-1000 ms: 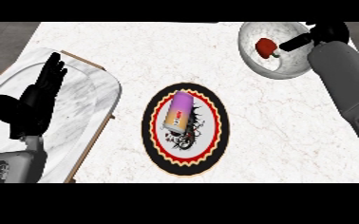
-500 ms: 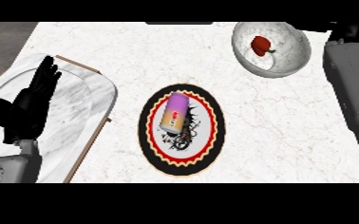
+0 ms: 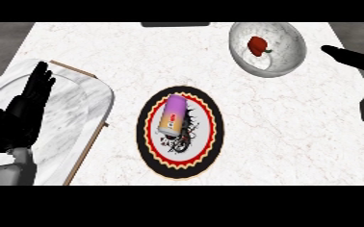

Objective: Pick the bell pepper from the plate and place it in the bowl

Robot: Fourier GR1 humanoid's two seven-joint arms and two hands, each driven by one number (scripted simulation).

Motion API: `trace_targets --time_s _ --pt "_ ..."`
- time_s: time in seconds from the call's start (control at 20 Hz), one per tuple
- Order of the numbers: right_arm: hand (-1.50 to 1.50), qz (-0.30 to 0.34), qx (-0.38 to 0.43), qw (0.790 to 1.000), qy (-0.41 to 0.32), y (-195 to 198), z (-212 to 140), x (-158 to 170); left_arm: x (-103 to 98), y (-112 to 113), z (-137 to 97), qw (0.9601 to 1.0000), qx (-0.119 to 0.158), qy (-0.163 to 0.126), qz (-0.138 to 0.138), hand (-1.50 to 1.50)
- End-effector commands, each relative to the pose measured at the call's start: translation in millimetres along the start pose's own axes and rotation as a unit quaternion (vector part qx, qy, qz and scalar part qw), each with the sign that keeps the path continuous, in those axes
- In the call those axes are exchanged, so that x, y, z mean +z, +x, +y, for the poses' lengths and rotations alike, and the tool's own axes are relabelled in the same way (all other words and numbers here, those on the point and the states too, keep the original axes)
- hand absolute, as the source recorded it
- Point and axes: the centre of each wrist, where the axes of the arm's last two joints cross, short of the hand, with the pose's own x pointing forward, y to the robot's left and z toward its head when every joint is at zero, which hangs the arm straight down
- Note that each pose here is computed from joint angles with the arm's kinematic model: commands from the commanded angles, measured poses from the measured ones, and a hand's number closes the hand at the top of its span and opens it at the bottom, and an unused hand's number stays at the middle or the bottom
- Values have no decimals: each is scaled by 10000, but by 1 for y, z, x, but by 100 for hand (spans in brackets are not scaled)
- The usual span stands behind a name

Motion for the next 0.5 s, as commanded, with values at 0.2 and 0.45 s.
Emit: trace_targets --time_s 0.2,0.45 --pt "-150 -107 -654 9972 344 -22 -92 33 -3 5 -2 9999 22 -28 -97 0" --pt "-150 -491 -797 9949 372 -13 -123 55 -9 0 -3 10000 -39 -89 -14 0"
